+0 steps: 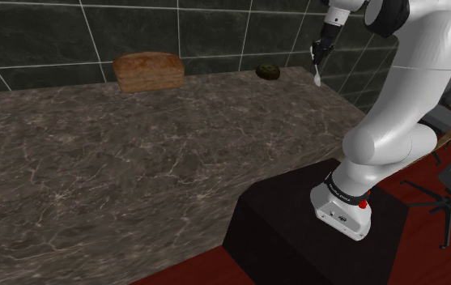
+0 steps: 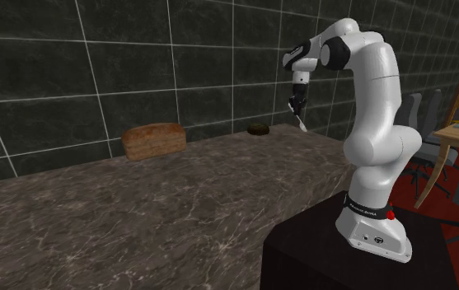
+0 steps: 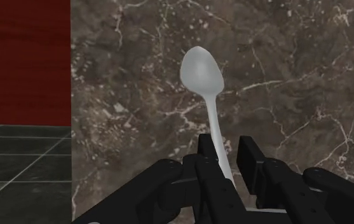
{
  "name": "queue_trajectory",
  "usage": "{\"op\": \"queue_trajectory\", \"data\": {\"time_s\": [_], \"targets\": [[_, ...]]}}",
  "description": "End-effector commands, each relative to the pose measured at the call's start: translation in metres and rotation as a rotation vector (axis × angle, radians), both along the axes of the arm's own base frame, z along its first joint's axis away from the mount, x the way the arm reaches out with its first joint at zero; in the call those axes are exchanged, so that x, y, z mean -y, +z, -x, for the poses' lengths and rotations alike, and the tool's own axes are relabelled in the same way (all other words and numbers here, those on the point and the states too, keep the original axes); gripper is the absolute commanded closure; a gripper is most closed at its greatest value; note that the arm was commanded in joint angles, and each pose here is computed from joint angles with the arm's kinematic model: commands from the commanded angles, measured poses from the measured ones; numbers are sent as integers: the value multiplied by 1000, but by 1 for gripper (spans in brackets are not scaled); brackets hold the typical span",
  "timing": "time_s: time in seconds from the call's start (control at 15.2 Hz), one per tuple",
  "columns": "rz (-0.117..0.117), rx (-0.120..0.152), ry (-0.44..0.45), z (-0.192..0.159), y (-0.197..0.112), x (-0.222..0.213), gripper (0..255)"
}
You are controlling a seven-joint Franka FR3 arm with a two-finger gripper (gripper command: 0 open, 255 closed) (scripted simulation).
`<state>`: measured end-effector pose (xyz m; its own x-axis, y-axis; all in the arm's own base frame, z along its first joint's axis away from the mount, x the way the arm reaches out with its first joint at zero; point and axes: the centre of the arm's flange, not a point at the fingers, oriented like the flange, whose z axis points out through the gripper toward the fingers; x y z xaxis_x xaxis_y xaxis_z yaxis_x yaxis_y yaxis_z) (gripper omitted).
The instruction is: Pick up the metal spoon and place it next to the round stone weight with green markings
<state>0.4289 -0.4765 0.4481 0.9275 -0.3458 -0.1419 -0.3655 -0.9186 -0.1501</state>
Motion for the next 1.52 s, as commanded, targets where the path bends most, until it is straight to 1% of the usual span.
{"op": "queue_trajectory", "data": {"time_s": [0.0, 1.06, 1.12, 1.45], "targets": [[0, 0, 1, -1, -9, 1, 255], [0, 0, 1, -1, -94, 1, 255], [0, 0, 1, -1, -102, 1, 255], [0, 0, 1, -1, -102, 1, 255]]}}
